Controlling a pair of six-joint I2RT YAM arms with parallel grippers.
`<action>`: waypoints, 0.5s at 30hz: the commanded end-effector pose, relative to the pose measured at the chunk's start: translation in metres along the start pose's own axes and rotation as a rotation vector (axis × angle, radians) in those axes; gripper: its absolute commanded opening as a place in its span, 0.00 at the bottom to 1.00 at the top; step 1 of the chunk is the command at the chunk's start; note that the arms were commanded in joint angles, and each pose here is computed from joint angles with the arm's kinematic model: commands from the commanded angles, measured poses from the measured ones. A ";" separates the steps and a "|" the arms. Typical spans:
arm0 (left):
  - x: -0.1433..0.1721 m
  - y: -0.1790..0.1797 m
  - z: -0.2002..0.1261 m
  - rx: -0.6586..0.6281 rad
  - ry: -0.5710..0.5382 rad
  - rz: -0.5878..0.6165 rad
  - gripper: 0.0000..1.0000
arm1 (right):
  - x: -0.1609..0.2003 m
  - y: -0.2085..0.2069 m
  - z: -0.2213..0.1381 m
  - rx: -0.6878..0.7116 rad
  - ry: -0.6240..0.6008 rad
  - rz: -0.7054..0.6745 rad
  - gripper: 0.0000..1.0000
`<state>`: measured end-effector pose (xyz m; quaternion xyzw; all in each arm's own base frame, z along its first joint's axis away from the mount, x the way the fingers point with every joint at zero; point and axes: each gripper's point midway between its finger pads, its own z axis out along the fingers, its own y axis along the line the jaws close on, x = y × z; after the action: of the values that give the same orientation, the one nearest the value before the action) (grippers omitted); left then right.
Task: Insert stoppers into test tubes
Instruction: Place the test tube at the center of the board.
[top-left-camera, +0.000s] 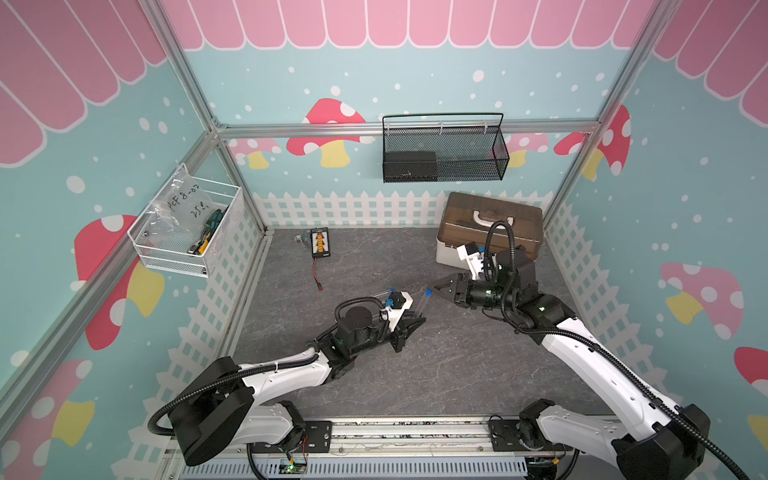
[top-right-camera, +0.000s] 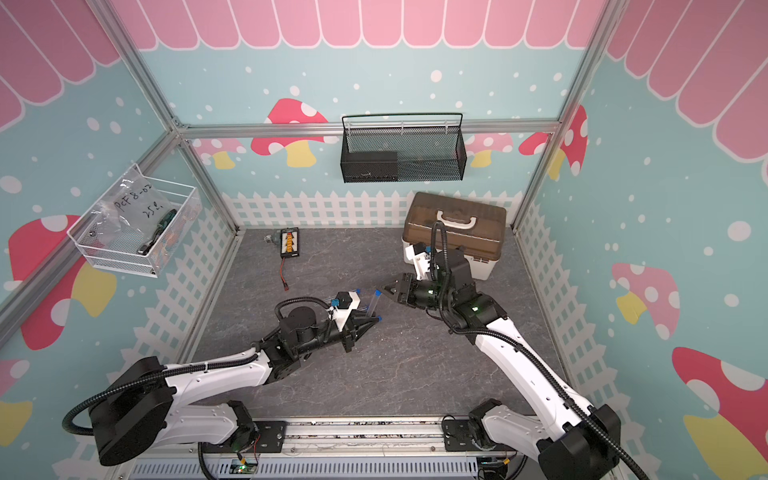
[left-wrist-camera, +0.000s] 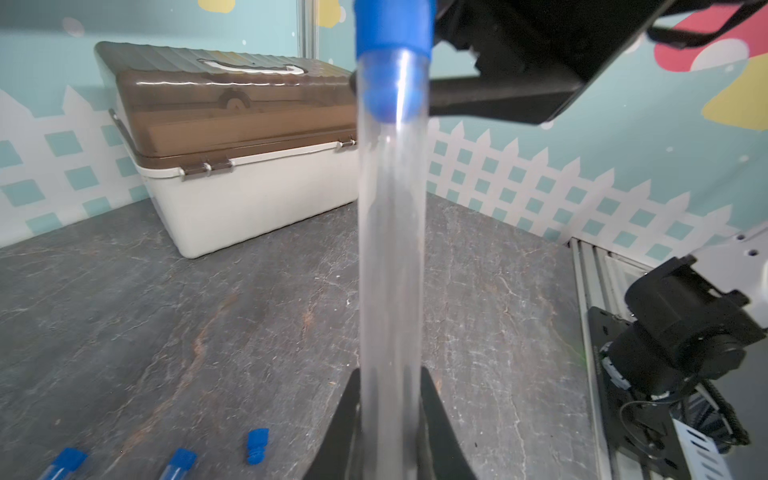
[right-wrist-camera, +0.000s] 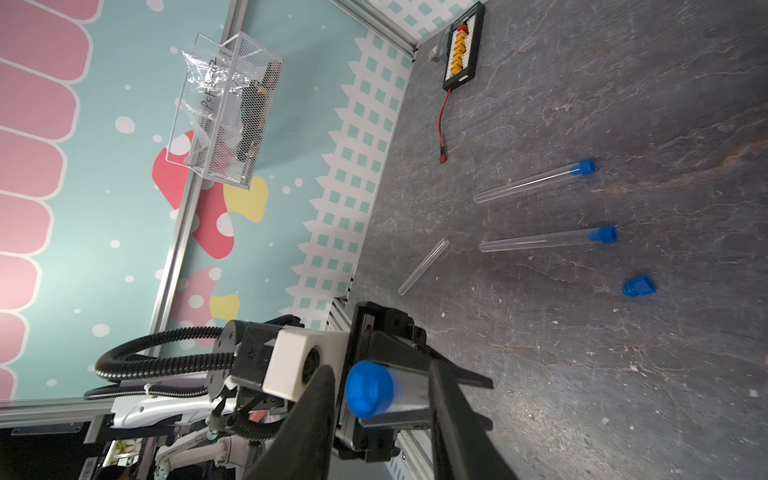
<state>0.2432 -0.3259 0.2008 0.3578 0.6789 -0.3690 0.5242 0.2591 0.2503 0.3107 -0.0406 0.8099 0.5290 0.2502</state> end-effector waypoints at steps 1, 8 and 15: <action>0.031 0.015 -0.004 -0.061 0.197 0.091 0.00 | -0.011 0.031 -0.018 -0.080 -0.003 -0.070 0.42; 0.070 0.040 -0.031 -0.102 0.506 0.181 0.00 | -0.018 -0.012 -0.031 0.079 -0.067 -0.072 0.41; 0.101 0.073 -0.069 -0.114 0.763 0.195 0.00 | 0.000 -0.066 -0.038 0.311 -0.027 -0.093 0.40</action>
<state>0.2748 -0.2464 0.1346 0.4568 0.7942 -0.1558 0.3693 0.2708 0.2044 0.2946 -0.0340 0.8474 0.4398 0.2955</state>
